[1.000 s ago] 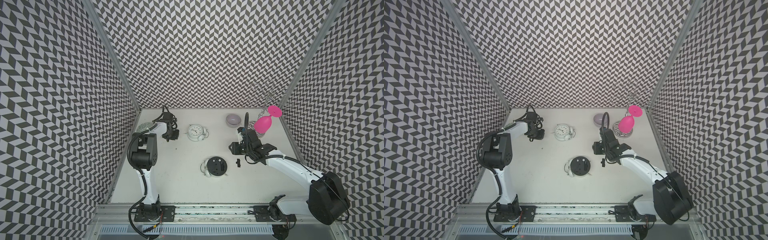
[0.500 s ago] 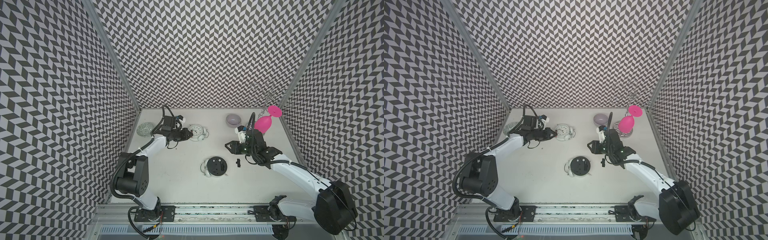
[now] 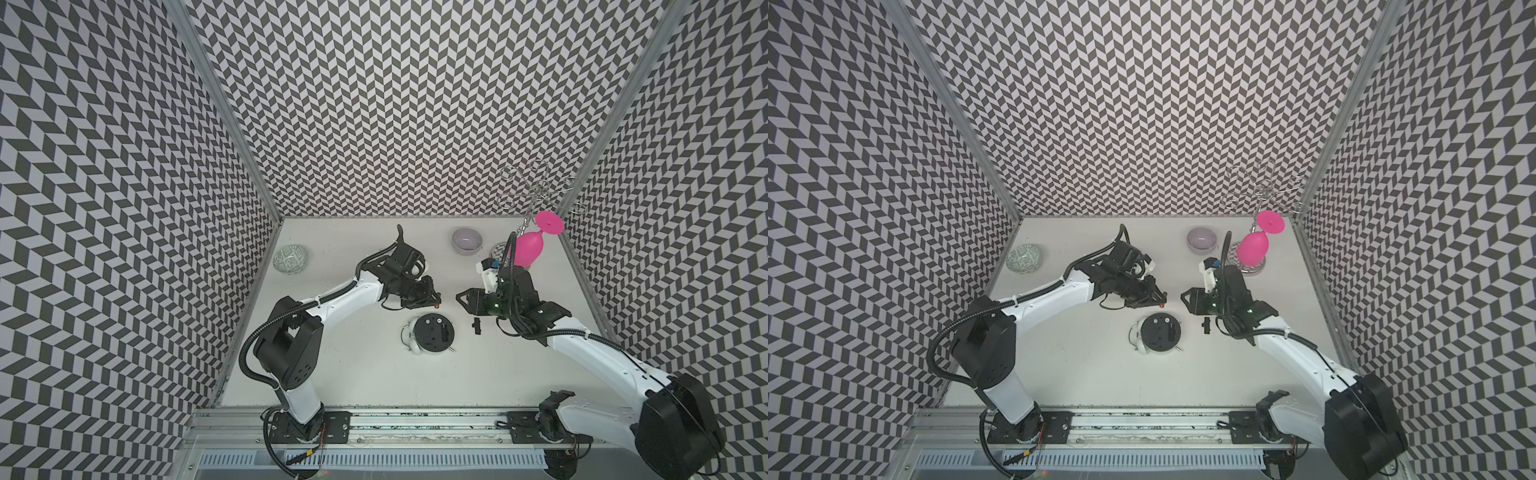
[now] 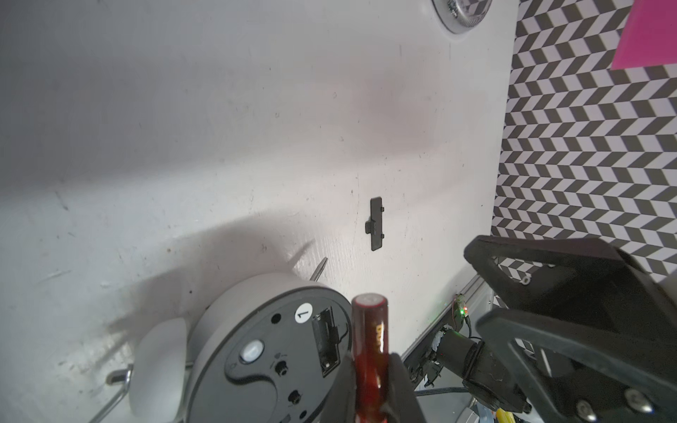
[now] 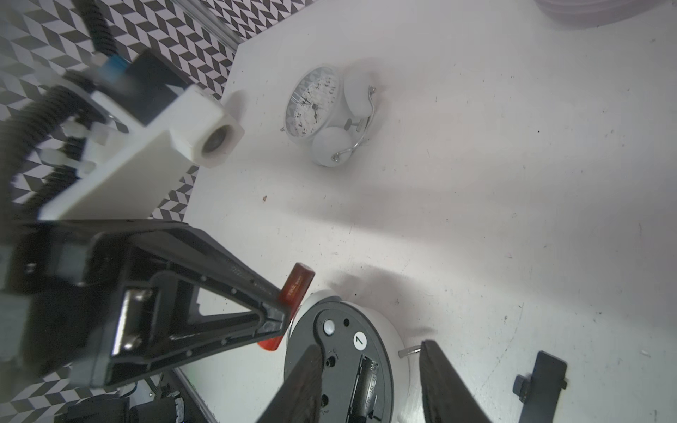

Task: Insert the battery into the alarm
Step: Pick up the battery at the center of the board, then install the battery in the alarm.

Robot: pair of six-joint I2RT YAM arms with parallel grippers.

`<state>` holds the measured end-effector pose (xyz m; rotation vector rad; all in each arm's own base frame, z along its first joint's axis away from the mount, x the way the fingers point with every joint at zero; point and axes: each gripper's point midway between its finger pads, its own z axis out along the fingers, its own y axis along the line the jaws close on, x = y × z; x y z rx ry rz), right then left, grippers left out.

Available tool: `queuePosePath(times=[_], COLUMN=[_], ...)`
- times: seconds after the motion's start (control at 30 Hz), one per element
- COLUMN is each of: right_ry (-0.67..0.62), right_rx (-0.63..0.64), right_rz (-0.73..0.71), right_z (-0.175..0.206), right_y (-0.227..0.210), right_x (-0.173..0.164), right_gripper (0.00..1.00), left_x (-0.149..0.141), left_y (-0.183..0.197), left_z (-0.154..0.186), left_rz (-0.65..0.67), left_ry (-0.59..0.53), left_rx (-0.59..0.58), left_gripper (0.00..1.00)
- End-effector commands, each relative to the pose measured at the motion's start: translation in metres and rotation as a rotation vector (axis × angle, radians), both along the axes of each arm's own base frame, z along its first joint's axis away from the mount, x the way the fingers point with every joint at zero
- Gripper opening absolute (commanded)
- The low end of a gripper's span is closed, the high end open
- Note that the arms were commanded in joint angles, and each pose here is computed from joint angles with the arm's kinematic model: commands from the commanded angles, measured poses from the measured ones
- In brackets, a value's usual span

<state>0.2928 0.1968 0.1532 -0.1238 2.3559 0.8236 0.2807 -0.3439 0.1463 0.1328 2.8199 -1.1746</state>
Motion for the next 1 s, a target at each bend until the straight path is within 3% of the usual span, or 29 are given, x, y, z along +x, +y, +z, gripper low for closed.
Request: queuePosePath(times=[0.0, 0.3, 0.97], right_ry=[-0.043, -0.072, -0.096], right_rx=[0.0, -0.094, -0.092], right_rz=[0.015, -0.029, -0.036], right_z=[0.005, -0.004, 0.001], right_y=[-0.002, -0.02, -0.023], right_x=[-0.002, -0.002, -0.004], right_gripper=[0.44, 0.44, 0.45], left_x=[-0.021, -0.052, -0.088], left_y=[0.006, -0.008, -0.018], left_z=[-0.017, -0.032, -0.048], left_rz=[0.029, -0.03, -0.107], left_ry=[0.112, 0.245, 0.4], left_rx=[0.106, 0.184, 0.24], left_gripper=[0.0, 0.01, 0.01])
